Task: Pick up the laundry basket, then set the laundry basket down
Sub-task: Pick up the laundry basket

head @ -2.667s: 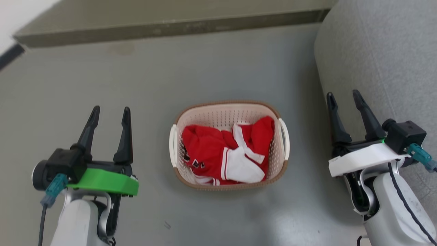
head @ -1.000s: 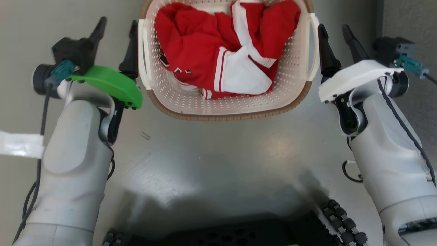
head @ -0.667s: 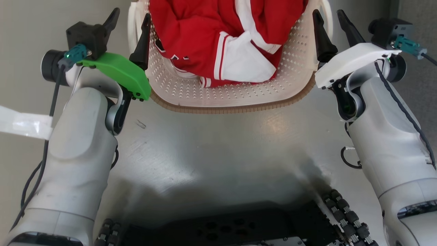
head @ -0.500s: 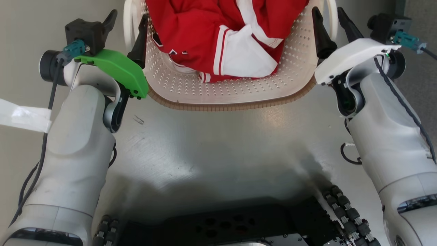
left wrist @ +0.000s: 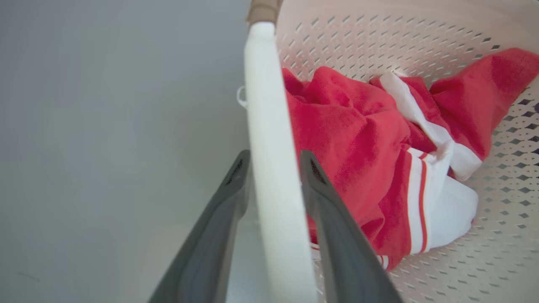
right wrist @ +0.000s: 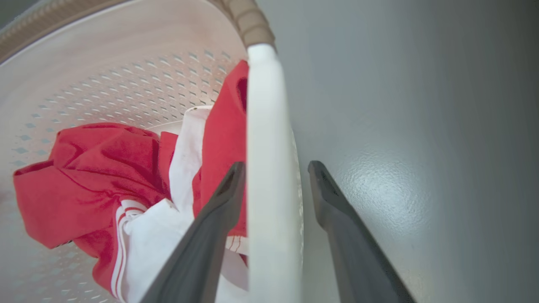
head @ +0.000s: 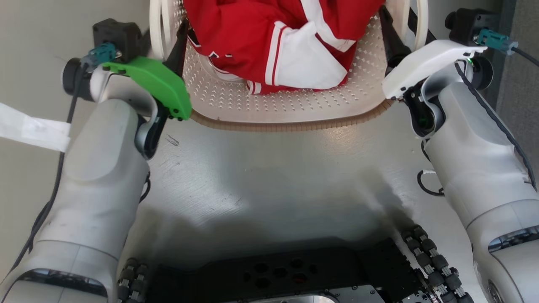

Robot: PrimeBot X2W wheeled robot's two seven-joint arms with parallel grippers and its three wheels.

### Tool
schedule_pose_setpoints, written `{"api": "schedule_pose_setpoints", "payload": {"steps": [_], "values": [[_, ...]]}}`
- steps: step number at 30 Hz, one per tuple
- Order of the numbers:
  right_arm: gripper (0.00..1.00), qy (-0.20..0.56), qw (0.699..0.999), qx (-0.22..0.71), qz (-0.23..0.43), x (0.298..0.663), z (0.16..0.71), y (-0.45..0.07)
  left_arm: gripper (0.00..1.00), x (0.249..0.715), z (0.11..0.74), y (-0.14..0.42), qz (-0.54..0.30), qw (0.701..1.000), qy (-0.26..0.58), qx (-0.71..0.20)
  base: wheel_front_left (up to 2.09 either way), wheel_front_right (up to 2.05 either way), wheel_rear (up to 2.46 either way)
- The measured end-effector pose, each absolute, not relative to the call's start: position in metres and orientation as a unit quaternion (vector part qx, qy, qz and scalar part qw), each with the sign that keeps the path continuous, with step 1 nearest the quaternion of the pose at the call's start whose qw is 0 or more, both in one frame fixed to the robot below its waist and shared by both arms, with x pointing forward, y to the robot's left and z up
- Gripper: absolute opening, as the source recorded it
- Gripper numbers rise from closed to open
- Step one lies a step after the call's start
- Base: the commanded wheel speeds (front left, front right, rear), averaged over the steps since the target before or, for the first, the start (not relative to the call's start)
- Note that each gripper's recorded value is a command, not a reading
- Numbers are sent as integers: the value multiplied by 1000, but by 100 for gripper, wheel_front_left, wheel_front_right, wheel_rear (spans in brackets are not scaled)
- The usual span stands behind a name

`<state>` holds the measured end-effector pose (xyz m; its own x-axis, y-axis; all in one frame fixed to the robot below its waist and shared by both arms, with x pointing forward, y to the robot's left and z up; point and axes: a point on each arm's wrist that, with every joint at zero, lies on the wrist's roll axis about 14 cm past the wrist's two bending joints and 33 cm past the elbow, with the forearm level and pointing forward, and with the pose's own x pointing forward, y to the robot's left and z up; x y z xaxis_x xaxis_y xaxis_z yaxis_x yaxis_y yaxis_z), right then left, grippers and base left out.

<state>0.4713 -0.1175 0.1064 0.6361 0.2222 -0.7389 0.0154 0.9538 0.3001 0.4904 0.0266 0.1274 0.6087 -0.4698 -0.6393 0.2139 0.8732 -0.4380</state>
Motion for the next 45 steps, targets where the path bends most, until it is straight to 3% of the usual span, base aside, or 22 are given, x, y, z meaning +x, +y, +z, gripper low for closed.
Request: {"api": "schedule_pose_setpoints", "payload": {"steps": [1,2,21,45], "values": [[0,421,894,140,60,473,107,-116,1,491,128,25,-195,882,396,-163,0,0,0],[0,418,895,140,63,475,107,-114,0,492,129,23,-193,883,394,-167,0,0,0],[0,415,895,149,70,478,133,-105,0,489,151,26,-196,884,395,-154,0,0,0],[0,383,905,152,108,478,232,-91,0,480,237,28,-191,892,379,-156,0,0,0]]}}
